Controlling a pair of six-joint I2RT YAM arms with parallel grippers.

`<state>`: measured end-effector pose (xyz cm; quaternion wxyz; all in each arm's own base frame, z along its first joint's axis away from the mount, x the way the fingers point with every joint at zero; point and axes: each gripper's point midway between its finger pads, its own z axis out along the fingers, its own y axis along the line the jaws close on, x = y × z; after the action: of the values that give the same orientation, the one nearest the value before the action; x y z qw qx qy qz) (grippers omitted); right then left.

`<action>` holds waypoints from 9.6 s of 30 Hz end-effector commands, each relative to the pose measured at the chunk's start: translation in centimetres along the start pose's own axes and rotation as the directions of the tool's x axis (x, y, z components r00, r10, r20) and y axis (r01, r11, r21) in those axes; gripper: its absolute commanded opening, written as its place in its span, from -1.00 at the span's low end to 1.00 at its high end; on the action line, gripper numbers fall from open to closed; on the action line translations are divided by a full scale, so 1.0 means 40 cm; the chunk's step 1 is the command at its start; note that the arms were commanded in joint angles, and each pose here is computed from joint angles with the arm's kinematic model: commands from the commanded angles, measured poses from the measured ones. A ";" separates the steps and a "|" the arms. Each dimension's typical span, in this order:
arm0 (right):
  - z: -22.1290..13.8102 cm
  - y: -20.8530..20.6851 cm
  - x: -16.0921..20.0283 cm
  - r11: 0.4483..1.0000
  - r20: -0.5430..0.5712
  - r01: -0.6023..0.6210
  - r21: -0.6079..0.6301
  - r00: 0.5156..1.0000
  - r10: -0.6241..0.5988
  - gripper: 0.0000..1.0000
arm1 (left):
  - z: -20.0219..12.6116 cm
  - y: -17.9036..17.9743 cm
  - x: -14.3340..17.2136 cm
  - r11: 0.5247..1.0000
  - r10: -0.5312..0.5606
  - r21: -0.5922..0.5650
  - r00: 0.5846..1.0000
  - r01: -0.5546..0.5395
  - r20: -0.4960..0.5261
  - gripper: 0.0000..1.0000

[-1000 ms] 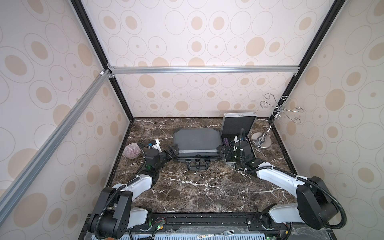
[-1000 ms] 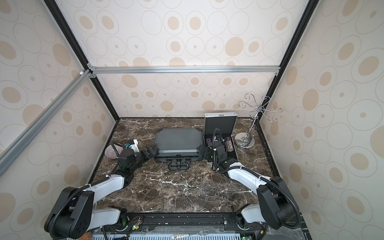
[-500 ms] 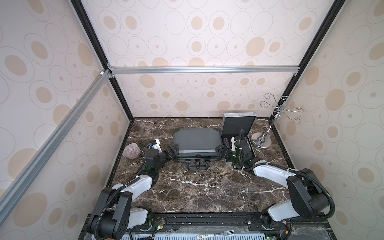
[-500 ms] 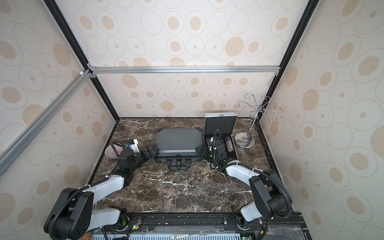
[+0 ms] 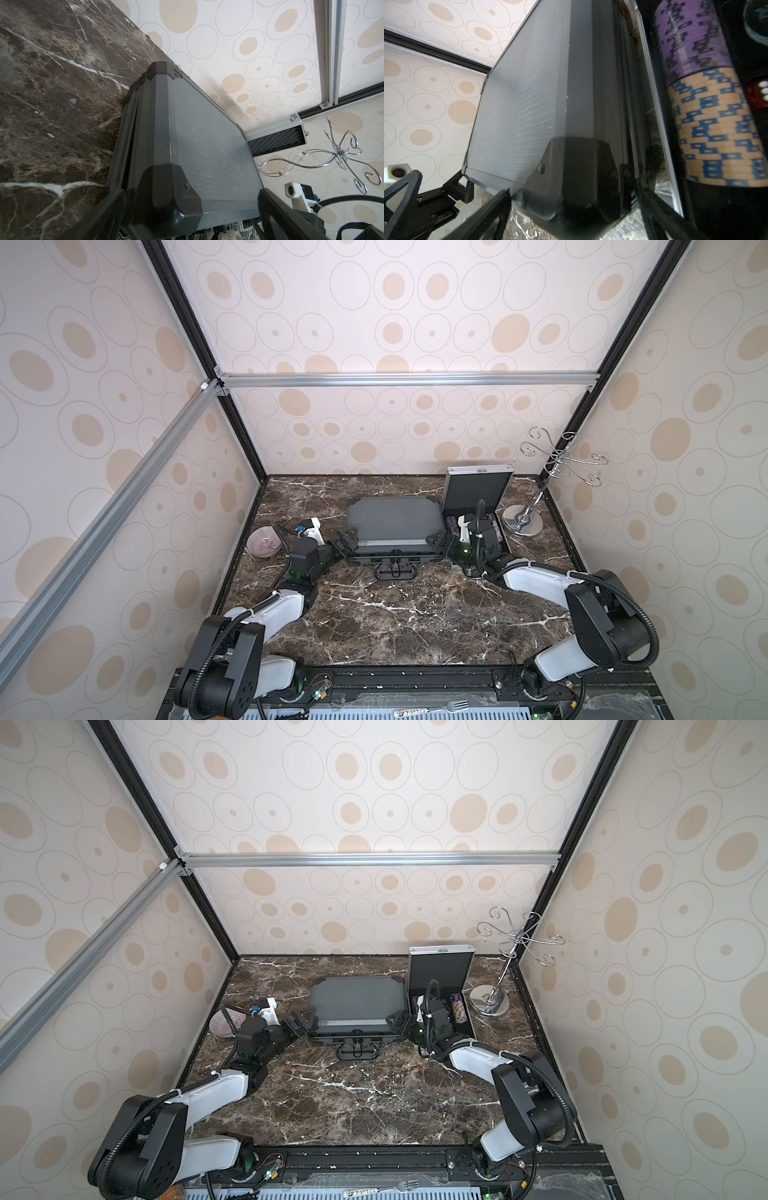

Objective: Open the poker set cases
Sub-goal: Open the case lid on the poker set case, then reset both arms

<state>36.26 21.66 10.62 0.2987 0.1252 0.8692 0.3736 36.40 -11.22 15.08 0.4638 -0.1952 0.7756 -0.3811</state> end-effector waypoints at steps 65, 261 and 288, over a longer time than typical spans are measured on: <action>0.025 0.307 -0.211 0.961 0.052 0.145 -0.236 0.989 -0.137 0.97 | -0.006 0.063 0.064 0.781 0.442 -0.421 0.885 -0.461 -0.148 0.99; -0.239 -0.409 -0.277 0.635 0.249 0.407 0.656 0.678 -0.692 1.00 | 0.043 0.192 0.080 0.891 0.309 -0.310 0.944 -0.330 -0.116 1.00; -0.228 -0.411 -0.283 0.633 0.231 0.415 0.653 0.687 -0.689 1.00 | -0.170 0.131 -0.206 0.448 0.837 -0.693 0.538 -0.565 0.103 1.00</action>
<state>39.32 0.17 7.89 0.5421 0.0100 0.8389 -0.0475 35.75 -2.01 16.63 0.6453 -0.0749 0.7579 0.0596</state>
